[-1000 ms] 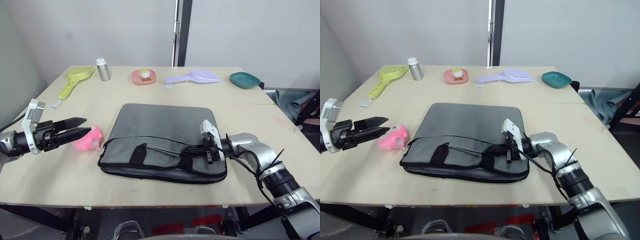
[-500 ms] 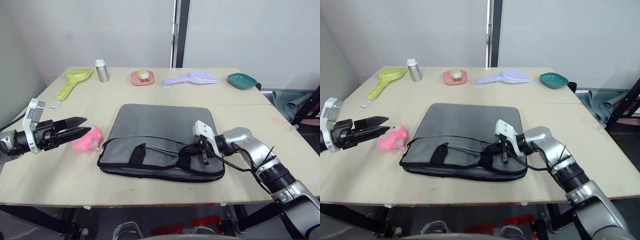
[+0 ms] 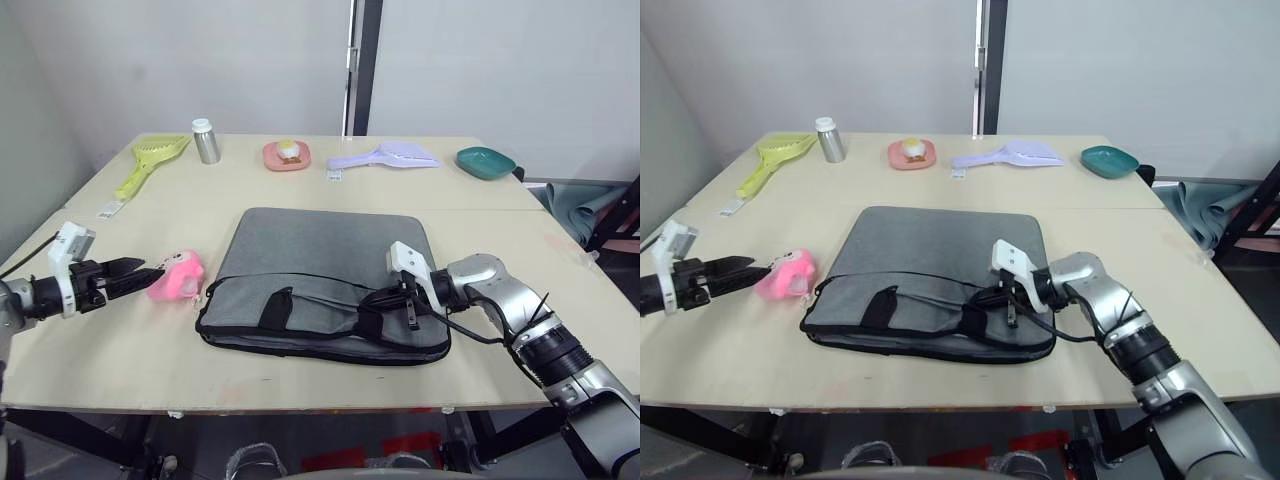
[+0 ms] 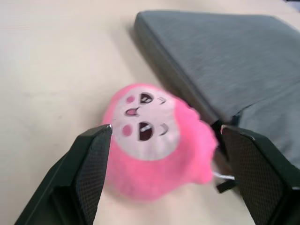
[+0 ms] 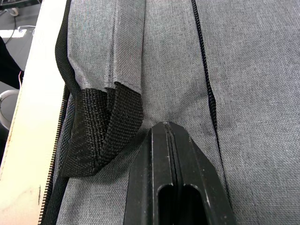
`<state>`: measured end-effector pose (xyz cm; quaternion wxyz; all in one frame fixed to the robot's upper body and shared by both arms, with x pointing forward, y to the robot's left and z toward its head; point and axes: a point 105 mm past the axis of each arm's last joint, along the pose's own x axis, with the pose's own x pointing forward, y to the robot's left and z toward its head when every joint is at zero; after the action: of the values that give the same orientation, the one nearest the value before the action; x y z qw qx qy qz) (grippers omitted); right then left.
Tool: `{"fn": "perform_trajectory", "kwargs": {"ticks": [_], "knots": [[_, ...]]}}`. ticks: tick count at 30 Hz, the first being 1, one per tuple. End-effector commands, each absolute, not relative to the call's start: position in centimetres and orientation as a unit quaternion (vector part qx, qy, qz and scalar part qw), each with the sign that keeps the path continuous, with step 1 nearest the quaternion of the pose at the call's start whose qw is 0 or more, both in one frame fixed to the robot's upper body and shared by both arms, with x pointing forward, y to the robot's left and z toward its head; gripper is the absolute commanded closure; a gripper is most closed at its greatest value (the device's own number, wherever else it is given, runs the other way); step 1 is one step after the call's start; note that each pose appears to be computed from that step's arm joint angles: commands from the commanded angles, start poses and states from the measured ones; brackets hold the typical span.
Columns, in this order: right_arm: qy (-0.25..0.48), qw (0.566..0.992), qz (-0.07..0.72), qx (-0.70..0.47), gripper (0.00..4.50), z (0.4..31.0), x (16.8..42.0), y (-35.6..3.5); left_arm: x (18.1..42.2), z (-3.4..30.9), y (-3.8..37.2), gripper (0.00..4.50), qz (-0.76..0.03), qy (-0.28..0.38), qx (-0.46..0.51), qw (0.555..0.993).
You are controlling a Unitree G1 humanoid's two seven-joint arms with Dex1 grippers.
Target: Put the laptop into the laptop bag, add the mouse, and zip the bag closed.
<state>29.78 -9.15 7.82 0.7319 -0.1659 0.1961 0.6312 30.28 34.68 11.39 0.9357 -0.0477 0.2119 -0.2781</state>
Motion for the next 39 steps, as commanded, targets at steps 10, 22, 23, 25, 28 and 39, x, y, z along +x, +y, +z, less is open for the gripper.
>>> {"fn": "perform_trajectory", "kwargs": {"ticks": [10, 22, 23, 25, 28, 39], "knots": [[0.307, 0.730, 0.589, -0.160, 4.50, 3.0, 27.7, -11.6, 32.2, 9.0, 33.5, 1.78, -0.280, 0.257, -0.071, 0.922], [0.340, 0.737, 0.561, -0.163, 4.50, 1.5, 27.4, -12.0, 29.7, 10.9, 32.7, 4.49, -0.331, 0.258, -0.050, 0.906], [0.342, 0.736, 0.561, -0.163, 4.50, 1.4, 27.4, -12.0, 29.2, 11.1, 32.6, 4.49, -0.336, 0.259, -0.047, 0.905], [0.344, 0.735, 0.560, -0.163, 4.50, 1.3, 27.4, -11.9, 28.2, 11.4, 32.5, 4.49, -0.345, 0.263, -0.038, 0.900], [0.344, 0.735, 0.562, -0.162, 4.50, 1.3, 27.6, -11.7, 26.8, 11.5, 32.7, 4.49, -0.349, 0.277, -0.028, 0.895], [0.343, 0.734, 0.564, -0.160, 4.50, 1.2, 27.8, -11.3, 23.0, 10.1, 34.4, 4.49, -0.343, 0.329, -0.035, 0.879]]}}
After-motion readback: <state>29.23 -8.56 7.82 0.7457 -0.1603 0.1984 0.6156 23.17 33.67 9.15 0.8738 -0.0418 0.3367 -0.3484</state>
